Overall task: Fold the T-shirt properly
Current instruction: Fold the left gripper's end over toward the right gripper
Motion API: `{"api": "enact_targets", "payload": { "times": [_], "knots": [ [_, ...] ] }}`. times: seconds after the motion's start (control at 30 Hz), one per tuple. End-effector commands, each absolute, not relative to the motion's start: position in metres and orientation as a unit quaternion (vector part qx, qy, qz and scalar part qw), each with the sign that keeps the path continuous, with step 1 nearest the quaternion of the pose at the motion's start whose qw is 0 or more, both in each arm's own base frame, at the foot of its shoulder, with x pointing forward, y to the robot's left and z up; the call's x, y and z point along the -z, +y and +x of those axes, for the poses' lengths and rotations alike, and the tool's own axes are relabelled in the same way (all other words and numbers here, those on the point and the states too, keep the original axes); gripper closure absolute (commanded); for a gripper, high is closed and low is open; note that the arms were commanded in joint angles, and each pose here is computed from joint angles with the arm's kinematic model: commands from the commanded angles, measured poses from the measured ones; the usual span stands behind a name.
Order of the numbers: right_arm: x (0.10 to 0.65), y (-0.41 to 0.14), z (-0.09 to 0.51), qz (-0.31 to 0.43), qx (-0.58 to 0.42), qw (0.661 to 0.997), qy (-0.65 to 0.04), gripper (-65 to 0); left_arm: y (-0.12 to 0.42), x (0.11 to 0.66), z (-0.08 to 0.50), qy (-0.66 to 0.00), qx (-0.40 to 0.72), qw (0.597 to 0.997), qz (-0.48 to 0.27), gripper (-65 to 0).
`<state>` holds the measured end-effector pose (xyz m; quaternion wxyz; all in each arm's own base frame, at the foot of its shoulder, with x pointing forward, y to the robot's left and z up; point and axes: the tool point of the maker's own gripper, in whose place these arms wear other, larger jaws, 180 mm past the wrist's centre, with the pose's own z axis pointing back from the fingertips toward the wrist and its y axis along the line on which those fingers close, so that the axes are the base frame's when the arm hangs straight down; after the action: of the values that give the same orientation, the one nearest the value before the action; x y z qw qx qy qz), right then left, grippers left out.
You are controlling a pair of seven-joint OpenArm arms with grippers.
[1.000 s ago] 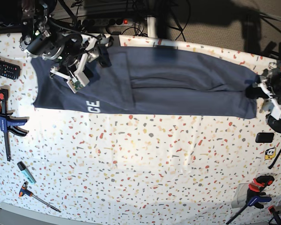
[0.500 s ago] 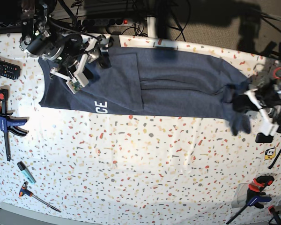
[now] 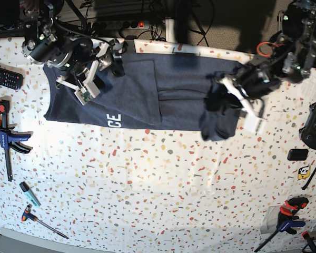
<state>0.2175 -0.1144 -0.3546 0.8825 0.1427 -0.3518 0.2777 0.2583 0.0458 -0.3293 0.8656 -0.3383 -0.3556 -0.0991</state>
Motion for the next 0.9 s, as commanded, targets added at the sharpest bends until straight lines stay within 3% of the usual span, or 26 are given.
{"api": "enact_targets", "payload": {
  "times": [0.0,0.37,0.67,0.8,0.87],
  "knots": [
    [0.343,-0.113,0.223,0.144,-0.281,0.873,-0.372,-32.1,0.041,0.319,0.264,-0.377,0.104,0.855,-0.339,0.0],
    [0.343,-0.113,0.223,0.144,-0.281,0.873,-0.372,-32.1,-0.005,0.315,0.262,-0.378,0.107,0.843,-0.366,0.0],
    [0.341,-0.113,0.227,0.142,-0.282,0.871,-0.376,-32.1,-0.008,0.308,0.267,-0.389,0.102,0.836,-0.374,0.0],
    [0.337,-0.113,0.233,0.14,-0.283,0.867,-0.385,-32.1,-0.02,0.31,0.257,-0.374,0.112,0.834,-0.39,-27.7],
    [0.335,-0.113,0.236,0.138,-0.284,0.866,-0.387,-32.1,-0.029,0.313,0.249,-0.365,0.126,0.834,-0.394,-32.2]
  ]
}}
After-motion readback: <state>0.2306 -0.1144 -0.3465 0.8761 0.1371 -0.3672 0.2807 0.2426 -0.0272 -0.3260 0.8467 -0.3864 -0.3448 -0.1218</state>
